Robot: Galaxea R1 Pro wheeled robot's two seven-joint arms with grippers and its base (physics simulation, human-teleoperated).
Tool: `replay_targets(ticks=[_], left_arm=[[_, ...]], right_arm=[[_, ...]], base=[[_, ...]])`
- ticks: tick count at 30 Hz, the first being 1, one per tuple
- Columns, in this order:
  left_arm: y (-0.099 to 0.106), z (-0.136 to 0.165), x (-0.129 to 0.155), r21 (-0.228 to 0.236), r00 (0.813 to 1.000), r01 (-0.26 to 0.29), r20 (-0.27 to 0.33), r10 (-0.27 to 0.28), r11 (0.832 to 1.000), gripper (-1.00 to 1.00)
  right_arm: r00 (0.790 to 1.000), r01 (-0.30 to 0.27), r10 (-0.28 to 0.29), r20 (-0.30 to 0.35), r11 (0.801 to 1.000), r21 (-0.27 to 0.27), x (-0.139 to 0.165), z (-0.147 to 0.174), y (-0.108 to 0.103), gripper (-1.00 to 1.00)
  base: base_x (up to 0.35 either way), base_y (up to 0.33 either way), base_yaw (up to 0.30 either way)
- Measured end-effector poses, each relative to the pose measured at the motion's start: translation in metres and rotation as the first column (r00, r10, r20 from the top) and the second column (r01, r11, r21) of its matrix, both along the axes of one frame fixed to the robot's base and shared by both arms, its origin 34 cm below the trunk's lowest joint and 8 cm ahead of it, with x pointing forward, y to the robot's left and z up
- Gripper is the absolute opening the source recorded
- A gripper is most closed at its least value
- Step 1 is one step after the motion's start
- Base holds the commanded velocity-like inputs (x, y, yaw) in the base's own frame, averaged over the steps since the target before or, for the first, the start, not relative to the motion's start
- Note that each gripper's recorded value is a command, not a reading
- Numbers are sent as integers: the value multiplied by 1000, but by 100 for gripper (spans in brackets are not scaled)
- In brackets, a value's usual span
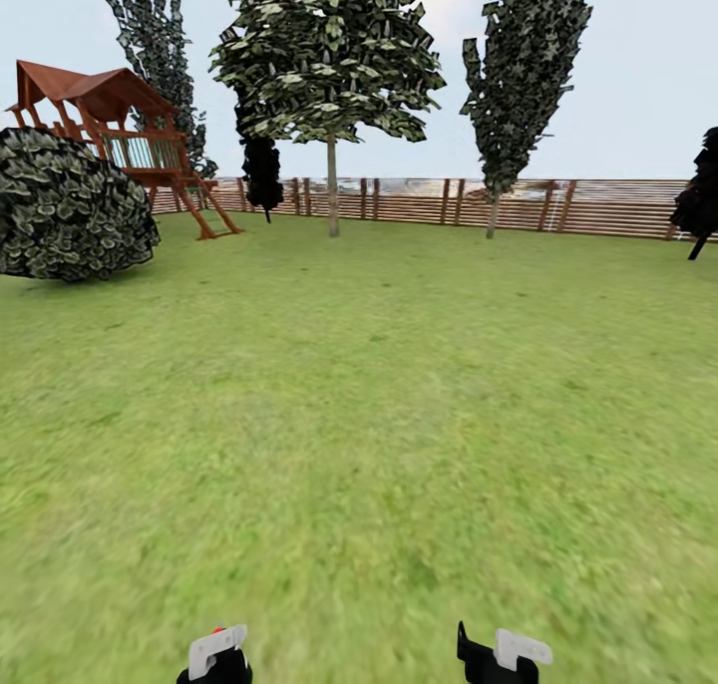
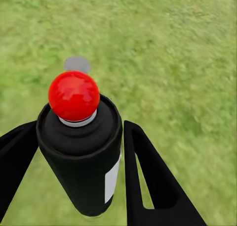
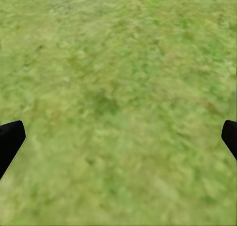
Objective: In the garden, pick up the pesticide atomizer on the floor and spray pesticide onto both trees until each tree trunk is fully covered.
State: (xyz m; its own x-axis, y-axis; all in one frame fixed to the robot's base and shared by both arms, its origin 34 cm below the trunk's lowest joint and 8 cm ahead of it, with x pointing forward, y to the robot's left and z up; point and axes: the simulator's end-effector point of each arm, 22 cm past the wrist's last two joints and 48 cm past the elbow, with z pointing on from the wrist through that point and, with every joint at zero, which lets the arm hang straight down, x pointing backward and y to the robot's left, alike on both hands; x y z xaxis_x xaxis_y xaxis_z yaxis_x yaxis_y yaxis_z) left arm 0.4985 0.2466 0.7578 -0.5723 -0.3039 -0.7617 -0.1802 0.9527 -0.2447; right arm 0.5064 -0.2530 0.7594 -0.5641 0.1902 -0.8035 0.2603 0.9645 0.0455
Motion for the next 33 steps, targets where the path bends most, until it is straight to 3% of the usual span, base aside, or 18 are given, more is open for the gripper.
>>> replay_targets(ticks=[33], left_arm=[[0, 0, 0, 1, 1000, -1, -1, 1, 1000, -100]], right_arm=[[1000, 0, 0, 0, 1000, 0, 0, 0, 0, 100]], base=[[339, 96, 1]])
